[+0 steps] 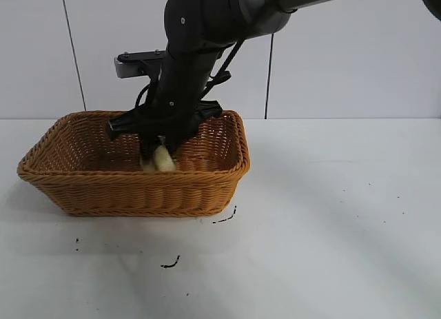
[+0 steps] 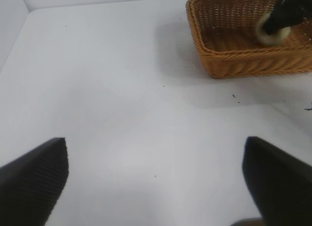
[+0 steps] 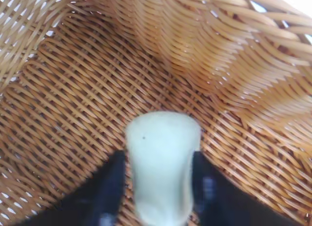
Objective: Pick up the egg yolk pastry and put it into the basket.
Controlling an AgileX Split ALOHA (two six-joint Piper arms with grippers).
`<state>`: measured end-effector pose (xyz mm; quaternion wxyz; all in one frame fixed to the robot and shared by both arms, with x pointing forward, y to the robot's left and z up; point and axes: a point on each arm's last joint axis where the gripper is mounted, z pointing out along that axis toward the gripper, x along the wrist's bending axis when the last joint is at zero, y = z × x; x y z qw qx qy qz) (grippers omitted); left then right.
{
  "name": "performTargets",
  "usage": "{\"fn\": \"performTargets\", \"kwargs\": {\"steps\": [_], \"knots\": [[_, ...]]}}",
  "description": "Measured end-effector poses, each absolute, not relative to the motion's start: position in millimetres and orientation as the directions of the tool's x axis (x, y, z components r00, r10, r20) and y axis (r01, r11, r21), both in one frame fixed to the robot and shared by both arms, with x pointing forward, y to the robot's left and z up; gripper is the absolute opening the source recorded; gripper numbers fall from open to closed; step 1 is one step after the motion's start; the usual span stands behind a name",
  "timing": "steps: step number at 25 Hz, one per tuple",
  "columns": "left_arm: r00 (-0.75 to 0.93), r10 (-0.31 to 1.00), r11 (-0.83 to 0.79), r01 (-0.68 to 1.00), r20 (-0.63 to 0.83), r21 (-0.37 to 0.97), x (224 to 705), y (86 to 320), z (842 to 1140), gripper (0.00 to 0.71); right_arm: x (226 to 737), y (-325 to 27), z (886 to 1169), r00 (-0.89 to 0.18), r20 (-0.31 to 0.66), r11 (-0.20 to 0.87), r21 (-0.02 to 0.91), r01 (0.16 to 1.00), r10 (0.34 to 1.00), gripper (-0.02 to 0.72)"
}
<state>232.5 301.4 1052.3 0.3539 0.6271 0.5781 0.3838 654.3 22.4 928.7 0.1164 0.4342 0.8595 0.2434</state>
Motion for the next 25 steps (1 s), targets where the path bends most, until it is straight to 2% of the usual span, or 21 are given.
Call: {"fn": "performTargets", "kwargs": {"steps": [7, 10, 17, 20, 25], "knots": [[0.037, 0.997, -0.081, 0.453, 0.072, 0.888, 232.5, 301.4, 1052.3, 0.697, 653.1, 17.5, 1011.8, -0.599, -0.025, 0.488, 0.608, 0.627, 0.800, 0.584], [0.037, 0.997, -0.081, 0.453, 0.072, 0.888, 232.5, 301.4, 1052.3, 0.697, 653.9, 10.0, 1033.4, -0.579, -0.018, 0.469, 0.606, 0.643, 0.815, 0.584], [0.037, 0.997, -0.081, 0.453, 0.072, 0.888, 232.5, 301.4, 1052.3, 0.697, 679.6, -35.2, 1042.9, -0.473, -0.025, 0.400, 0.575, 0.714, 0.881, 0.584], [0.037, 0.997, -0.081, 0.453, 0.072, 0.888, 232.5, 301.4, 1052.3, 0.697, 696.9, -72.2, 1041.3, -0.401, -0.045, 0.358, 0.547, 0.756, 0.915, 0.584], [0.037, 0.997, -0.081, 0.453, 0.072, 0.888, 232.5, 301.4, 1052.3, 0.697, 725.0, -153.7, 1039.0, -0.242, -0.068, 0.243, 0.505, 0.828, 0.968, 0.584]]}}
